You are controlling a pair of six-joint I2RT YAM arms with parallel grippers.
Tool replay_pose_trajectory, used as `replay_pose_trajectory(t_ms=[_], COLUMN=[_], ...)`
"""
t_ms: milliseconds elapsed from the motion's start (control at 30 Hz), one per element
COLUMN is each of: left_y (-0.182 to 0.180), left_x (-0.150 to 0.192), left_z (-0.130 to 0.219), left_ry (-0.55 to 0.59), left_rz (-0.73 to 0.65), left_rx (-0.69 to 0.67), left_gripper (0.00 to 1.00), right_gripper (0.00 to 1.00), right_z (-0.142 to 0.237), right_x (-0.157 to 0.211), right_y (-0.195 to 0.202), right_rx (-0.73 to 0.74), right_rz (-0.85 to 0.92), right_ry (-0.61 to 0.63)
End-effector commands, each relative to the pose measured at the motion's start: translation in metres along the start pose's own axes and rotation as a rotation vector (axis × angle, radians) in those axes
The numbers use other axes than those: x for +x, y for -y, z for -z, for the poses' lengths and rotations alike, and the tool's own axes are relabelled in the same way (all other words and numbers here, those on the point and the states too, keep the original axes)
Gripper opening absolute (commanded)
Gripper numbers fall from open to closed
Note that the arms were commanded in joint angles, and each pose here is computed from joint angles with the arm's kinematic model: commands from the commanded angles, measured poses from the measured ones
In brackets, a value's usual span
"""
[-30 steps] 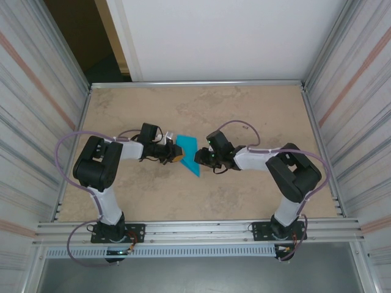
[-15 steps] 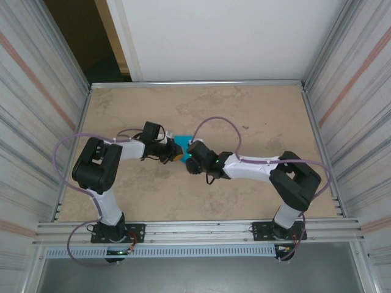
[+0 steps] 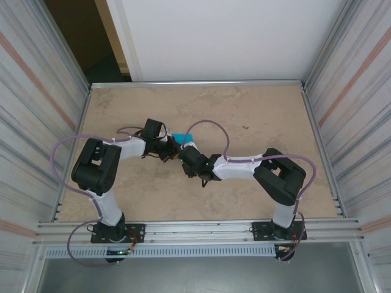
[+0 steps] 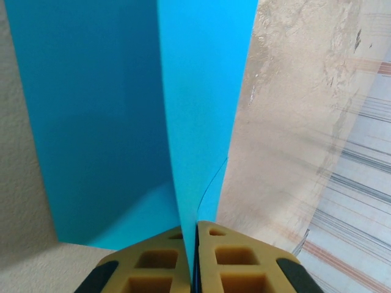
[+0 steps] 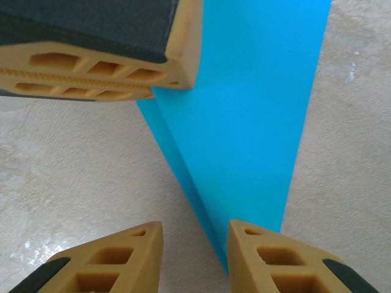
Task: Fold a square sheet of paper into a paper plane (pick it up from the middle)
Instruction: Fourth fold the wing at the center of the table.
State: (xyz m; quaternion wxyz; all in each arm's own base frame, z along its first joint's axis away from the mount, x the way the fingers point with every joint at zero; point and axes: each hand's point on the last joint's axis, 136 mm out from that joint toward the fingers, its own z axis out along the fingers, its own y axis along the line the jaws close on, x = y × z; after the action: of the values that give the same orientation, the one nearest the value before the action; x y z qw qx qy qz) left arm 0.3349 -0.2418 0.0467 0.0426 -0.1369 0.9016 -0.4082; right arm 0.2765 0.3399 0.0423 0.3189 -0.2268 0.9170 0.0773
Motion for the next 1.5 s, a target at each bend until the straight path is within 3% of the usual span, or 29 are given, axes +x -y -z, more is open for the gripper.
replay_pose_trajectory(t_ms=[0, 467, 1467], left_y=[0.014, 0.016, 0.014], left_x=[-0.003, -0.003, -0.001], left_z=[0.008, 0.009, 0.007], left_ry=[0.016, 0.007, -0.011], left_rz=[-0.005, 0.010, 0.017], left_rx=[0.008, 0.008, -0.006], left_gripper=[0.09, 0.10, 0.12], right_gripper=[0.32, 0.31, 0.24], right_z=[0.002, -0.013, -0.017], right_x=[-0.006, 0.003, 0.005], right_y=[0.007, 0.023, 0.018], right_rx=[0.035, 0.081, 0.071], right_rz=[0.000, -0.050, -0.020], right_ry=[0.035, -0.006, -0.022])
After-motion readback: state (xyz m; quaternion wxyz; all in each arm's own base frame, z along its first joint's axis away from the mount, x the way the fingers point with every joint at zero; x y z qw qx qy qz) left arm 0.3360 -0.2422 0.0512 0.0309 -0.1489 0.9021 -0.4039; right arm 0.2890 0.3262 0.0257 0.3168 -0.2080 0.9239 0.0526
